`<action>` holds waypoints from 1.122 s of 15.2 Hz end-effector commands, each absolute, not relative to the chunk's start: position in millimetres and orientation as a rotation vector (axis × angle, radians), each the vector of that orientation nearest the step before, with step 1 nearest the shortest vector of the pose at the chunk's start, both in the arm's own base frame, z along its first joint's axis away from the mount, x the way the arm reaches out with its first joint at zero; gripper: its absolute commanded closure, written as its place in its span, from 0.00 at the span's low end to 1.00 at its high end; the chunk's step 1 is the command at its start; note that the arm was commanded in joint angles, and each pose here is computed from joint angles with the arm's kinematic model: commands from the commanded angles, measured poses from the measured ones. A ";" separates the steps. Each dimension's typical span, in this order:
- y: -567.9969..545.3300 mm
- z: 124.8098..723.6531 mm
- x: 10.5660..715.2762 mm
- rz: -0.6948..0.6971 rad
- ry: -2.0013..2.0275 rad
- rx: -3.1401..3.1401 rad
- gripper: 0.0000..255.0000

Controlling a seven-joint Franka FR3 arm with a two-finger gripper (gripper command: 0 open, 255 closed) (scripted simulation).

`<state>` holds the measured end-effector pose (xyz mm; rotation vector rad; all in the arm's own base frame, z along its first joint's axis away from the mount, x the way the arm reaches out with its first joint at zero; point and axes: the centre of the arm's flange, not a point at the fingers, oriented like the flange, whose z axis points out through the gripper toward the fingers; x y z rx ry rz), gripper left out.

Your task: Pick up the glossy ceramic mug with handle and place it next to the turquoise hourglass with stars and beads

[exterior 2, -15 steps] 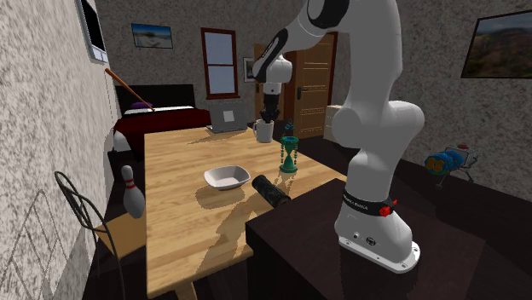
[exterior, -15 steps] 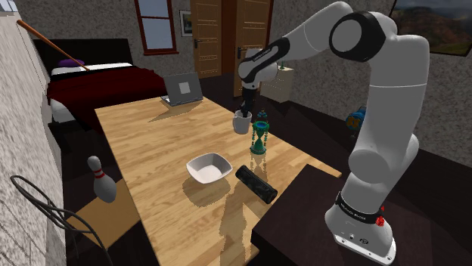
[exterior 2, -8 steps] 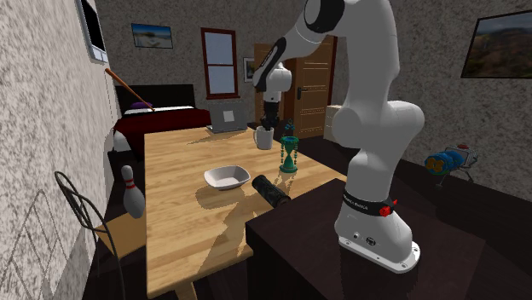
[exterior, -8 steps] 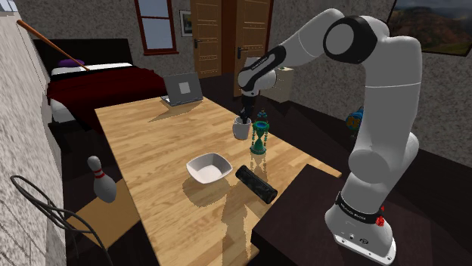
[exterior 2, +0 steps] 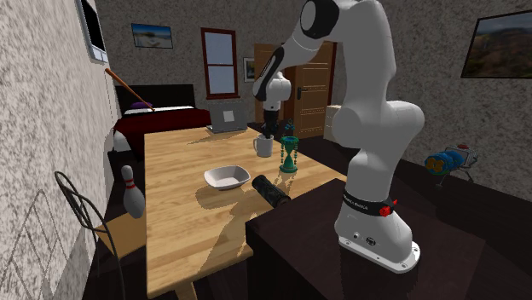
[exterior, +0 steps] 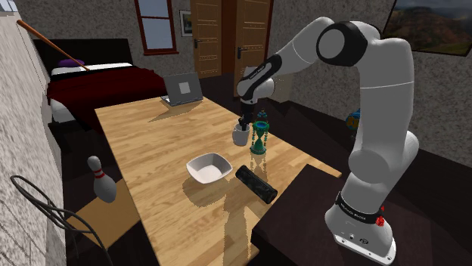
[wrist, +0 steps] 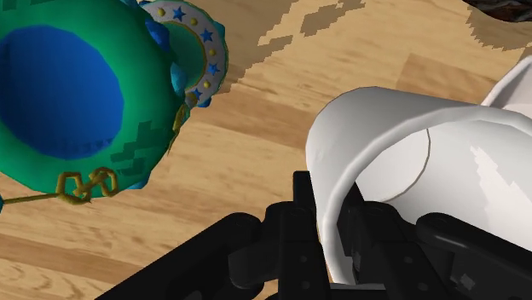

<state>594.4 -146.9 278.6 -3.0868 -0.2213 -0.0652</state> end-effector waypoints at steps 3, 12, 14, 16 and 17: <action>-146.9 257.6 593.7 -0.066 -0.221 -3.087 1.00; -146.8 210.1 593.6 -0.066 -0.221 -3.087 1.00; -146.9 199.5 593.7 -0.066 -0.221 -3.087 1.00; -146.9 189.0 593.7 -0.066 -0.221 -3.087 1.00; -146.9 183.7 593.7 -0.066 -0.221 -3.087 1.00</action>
